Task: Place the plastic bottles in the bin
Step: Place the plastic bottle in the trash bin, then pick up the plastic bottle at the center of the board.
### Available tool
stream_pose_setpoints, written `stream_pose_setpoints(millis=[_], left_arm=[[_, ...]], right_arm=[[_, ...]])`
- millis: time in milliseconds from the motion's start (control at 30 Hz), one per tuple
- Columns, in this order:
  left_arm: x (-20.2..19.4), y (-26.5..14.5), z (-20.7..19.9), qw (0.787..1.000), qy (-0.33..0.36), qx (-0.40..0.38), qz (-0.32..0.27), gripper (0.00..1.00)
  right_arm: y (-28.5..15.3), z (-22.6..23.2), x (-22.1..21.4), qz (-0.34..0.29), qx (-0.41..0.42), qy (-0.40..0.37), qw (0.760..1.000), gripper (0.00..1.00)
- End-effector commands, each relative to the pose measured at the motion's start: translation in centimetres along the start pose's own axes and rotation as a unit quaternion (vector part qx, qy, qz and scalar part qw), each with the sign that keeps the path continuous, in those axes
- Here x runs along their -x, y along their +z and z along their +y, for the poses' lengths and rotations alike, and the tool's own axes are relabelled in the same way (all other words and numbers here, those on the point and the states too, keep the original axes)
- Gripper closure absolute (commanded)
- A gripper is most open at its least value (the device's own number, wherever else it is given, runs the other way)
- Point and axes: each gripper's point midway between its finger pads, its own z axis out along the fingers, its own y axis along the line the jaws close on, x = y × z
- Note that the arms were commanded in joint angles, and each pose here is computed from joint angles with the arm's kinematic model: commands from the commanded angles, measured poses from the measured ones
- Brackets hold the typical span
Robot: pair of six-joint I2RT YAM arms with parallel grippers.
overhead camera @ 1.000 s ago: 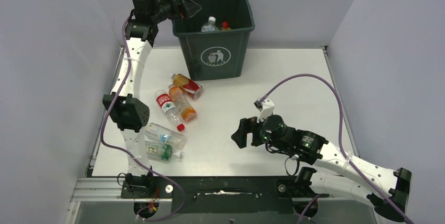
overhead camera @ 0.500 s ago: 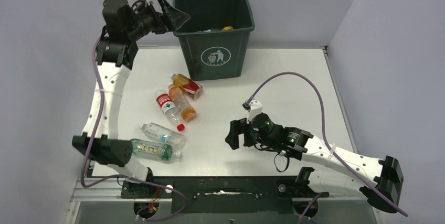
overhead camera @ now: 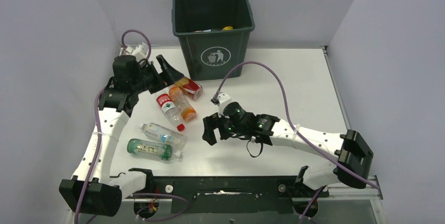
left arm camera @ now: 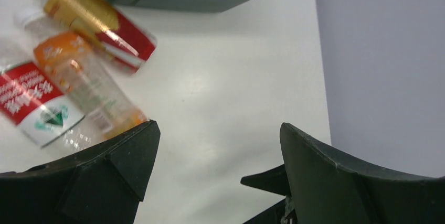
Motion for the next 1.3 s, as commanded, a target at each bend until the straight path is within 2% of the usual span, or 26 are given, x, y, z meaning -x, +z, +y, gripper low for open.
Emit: stream_pose_setpoints(millis=[0, 300, 500, 767, 967, 1100, 1267], left_arm=[[-0.6, -2.0, 0.9, 0.999, -0.022, 0.025, -0.026, 0.14], [-2.0, -2.8, 4.9, 0.989, -0.059, 0.131, -0.021, 0.14], [-1.2, -3.3, 7.2, 0.974, -0.087, 0.204, -0.049, 0.14], [-1.5, -5.1, 10.5, 0.933, -0.15, 0.32, -0.067, 0.13], [-3.9, -5.8, 13.5, 0.888, -0.2, 0.412, -0.043, 0.13], [-6.3, -5.5, 15.0, 0.864, -0.237, 0.445, -0.017, 0.13], [-8.9, -4.7, 16.2, 0.849, -0.278, 0.449, -0.007, 0.13]], right_arm=[[1.1, 3.7, 3.8, -0.036, 0.064, -0.036, 0.997, 0.05], [2.7, 5.2, 2.4, -0.027, 0.081, -0.027, 0.996, 0.04], [2.7, 4.8, 1.6, -0.022, 0.077, -0.029, 0.996, 0.03], [2.7, 4.6, 1.3, -0.021, 0.077, -0.03, 0.996, 0.02], [2.6, 4.5, 1.0, -0.022, 0.079, -0.027, 0.996, 0.02], [2.5, 4.3, 0.8, -0.023, 0.077, -0.026, 0.996, 0.02], [2.4, 4.1, 0.4, -0.022, 0.076, -0.021, 0.997, 0.02]])
